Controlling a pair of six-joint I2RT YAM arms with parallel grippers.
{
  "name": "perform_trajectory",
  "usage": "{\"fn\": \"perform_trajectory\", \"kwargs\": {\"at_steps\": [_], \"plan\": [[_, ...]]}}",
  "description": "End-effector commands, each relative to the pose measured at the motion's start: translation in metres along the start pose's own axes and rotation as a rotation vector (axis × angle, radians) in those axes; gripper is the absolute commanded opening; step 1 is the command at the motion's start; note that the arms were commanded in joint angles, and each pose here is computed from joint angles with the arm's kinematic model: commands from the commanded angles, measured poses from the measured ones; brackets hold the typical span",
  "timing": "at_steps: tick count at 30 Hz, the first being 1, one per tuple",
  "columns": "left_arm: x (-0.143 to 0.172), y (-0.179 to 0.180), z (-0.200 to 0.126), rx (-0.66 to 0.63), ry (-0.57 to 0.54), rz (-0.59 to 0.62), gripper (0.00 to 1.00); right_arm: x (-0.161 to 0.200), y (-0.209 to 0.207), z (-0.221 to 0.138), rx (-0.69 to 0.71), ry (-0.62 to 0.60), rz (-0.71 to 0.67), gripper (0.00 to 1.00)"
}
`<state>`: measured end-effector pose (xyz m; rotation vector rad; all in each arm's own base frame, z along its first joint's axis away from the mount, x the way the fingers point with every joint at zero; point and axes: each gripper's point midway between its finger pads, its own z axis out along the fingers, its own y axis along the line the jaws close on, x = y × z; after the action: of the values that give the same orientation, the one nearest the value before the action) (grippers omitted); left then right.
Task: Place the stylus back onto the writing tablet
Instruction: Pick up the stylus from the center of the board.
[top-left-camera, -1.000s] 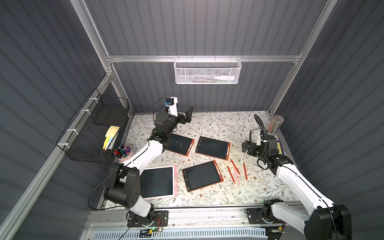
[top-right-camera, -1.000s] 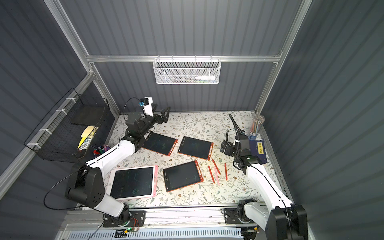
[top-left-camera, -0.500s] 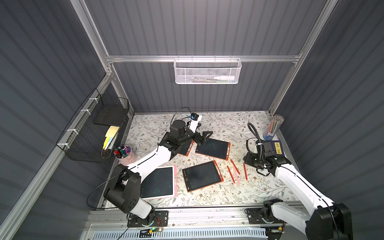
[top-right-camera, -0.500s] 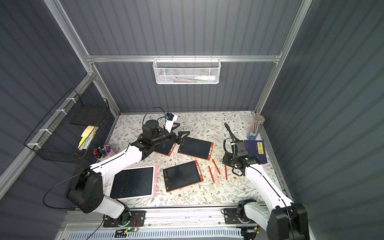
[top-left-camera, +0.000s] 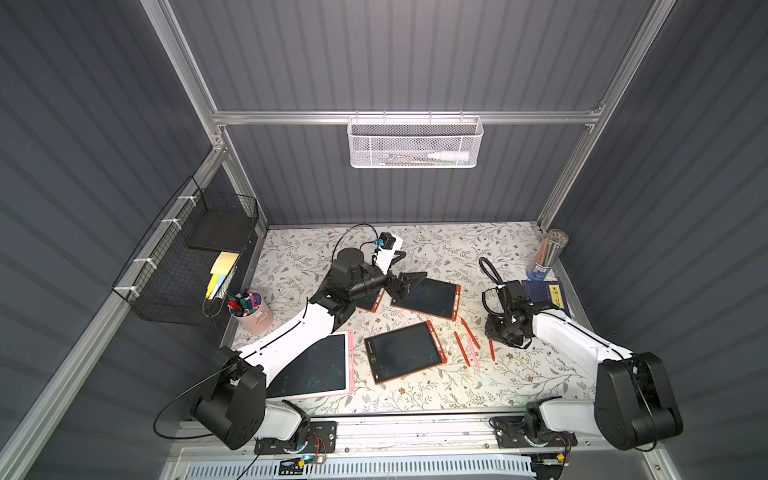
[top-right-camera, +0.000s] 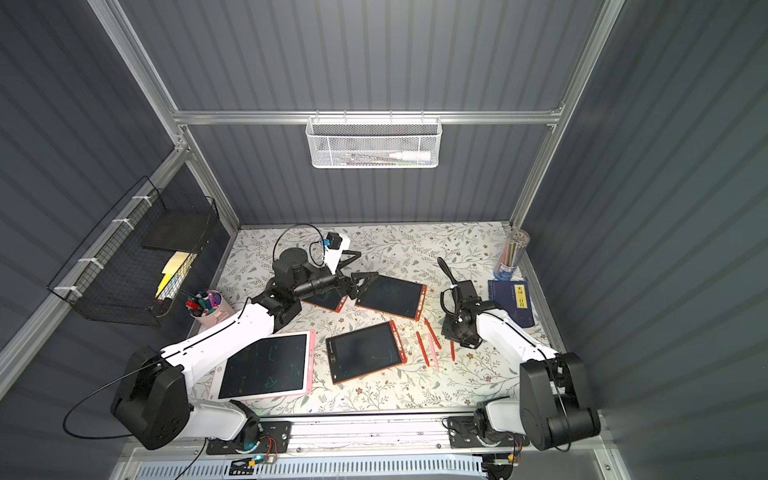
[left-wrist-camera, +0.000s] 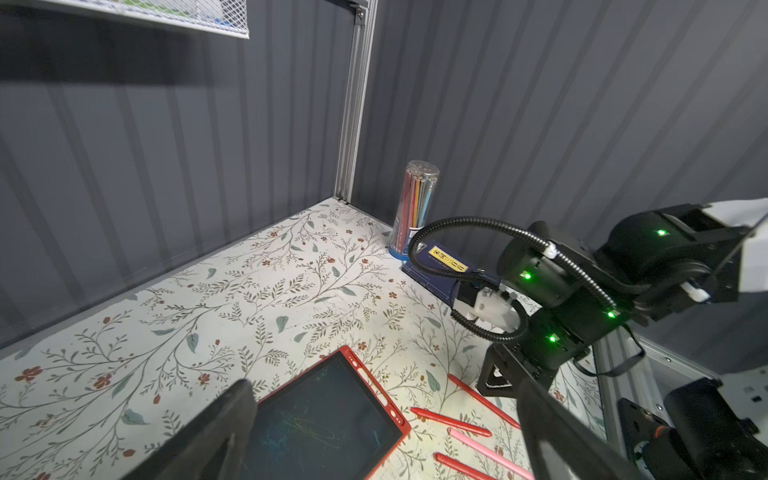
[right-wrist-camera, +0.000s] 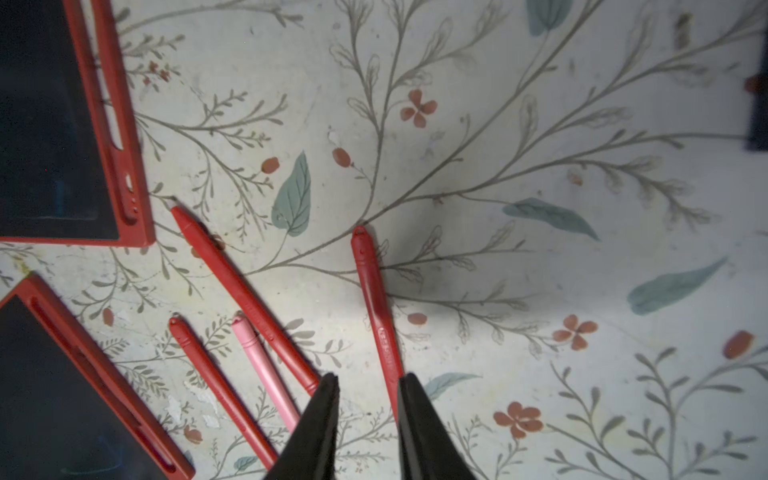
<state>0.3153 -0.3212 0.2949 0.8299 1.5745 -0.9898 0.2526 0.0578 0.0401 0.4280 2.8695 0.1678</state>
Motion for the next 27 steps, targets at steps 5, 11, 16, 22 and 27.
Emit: {"fn": "perform_trajectory", "kwargs": {"at_steps": [5,11,16,22,27], "plan": [[0.008,-0.033,0.001,0.154,0.028,0.038,0.99,0.001,-0.004,0.003,0.053,0.032,-0.018,0.28],[0.042,-0.048,0.020,0.197,0.122,0.007,0.99,0.001,-0.009,0.007,0.095,0.059,-0.012,0.27],[0.072,-0.062,0.034,0.242,0.207,-0.023,1.00,0.001,-0.009,0.011,0.100,0.072,-0.005,0.26],[0.097,-0.071,0.035,0.253,0.265,-0.073,0.99,0.002,-0.009,0.013,0.104,0.077,-0.001,0.25],[0.102,-0.084,0.027,0.252,0.262,-0.104,0.99,0.000,-0.004,0.014,0.089,0.080,-0.013,0.26]]}}
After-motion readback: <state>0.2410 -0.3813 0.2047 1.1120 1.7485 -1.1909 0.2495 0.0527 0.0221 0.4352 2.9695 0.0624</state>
